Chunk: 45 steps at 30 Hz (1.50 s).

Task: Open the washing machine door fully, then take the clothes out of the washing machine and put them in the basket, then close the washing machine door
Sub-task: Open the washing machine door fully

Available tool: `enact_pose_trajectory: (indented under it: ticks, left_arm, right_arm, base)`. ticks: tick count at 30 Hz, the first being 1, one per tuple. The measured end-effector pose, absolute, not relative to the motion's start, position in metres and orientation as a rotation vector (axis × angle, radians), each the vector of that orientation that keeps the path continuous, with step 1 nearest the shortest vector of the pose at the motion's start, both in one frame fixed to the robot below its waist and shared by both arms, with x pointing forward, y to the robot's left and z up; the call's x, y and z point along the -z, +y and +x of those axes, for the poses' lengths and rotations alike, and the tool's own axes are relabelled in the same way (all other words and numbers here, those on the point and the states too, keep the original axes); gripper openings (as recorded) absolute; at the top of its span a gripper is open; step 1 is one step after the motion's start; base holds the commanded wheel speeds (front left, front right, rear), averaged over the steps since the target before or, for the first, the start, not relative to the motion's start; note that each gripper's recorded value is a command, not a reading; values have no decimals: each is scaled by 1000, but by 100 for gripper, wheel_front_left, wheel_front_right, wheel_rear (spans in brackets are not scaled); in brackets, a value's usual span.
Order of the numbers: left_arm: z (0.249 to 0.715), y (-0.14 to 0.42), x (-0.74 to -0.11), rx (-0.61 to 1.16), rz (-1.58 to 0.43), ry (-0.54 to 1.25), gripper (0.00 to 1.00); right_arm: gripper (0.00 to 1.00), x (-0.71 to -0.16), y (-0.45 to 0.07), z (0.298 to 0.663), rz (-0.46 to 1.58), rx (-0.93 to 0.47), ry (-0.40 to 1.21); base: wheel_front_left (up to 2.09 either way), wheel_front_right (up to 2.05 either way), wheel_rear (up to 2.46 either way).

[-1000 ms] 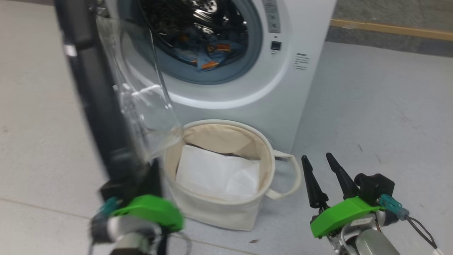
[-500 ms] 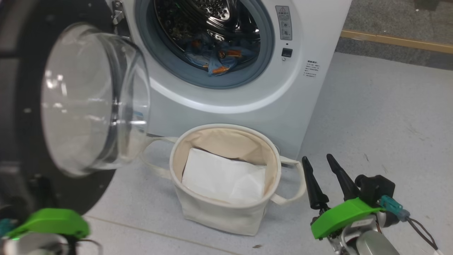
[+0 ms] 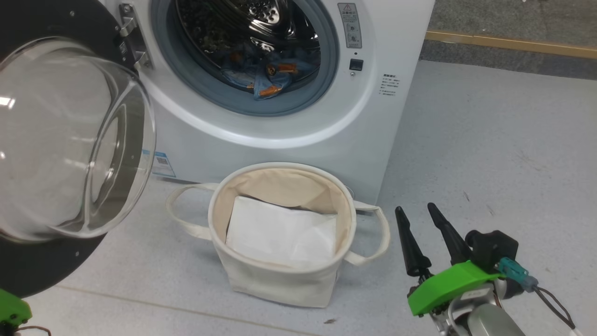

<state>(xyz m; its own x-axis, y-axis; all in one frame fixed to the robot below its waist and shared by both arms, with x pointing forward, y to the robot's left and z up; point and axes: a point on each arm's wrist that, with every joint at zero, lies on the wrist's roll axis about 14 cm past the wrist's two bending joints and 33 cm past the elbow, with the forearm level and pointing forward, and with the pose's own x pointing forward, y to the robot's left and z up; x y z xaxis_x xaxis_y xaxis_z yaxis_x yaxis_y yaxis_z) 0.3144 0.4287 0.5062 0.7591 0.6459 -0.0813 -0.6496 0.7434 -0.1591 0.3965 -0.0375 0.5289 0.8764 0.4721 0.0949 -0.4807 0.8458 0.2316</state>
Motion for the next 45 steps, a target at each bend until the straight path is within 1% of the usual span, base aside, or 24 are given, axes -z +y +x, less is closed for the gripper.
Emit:
enact_pose_trajectory:
  ticks: [6, 10, 11, 12, 18, 28, 37, 41, 45]
  left_arm:
    - [318, 420, -510, -669, -188, -5, 0]
    - [326, 400, -514, -600, -203, -31, 0]
    - [327, 394, -515, -582, -205, -36, 85]
    - [329, 387, -515, -559, -203, -39, 100]
    - [330, 357, -514, -461, -187, -39, 100]
    - [358, 267, -541, -173, -223, -121, 100]
    - [375, 207, -544, 31, -255, -107, 100]
    - [380, 186, -544, 99, -262, -98, 100]
    - [382, 178, -540, 126, -256, -84, 100]
  right_arm:
    - [100, -531, -36, 396, 253, -507, -39]
    - [100, -532, -32, 396, 255, -517, -40]
    - [100, -532, -31, 396, 255, -519, -40]
    - [100, -532, -30, 396, 256, -521, -40]
    - [100, -531, -27, 395, 265, -530, -35]
    - [100, -536, -34, 395, 286, -506, -49]
    - [100, -541, -63, 391, 279, -428, -73]
    - [100, -540, -79, 390, 269, -381, -82]
    - [100, -540, -96, 391, 267, -332, -92]
  base:
    - [0, 0, 0]
    - [0, 0, 0]
    - [0, 0, 0]
    - [0, 0, 0]
    - [0, 0, 0]
    - [0, 0, 0]
    - [0, 0, 0]
    - [0, 0, 0]
    - [0, 0, 0]
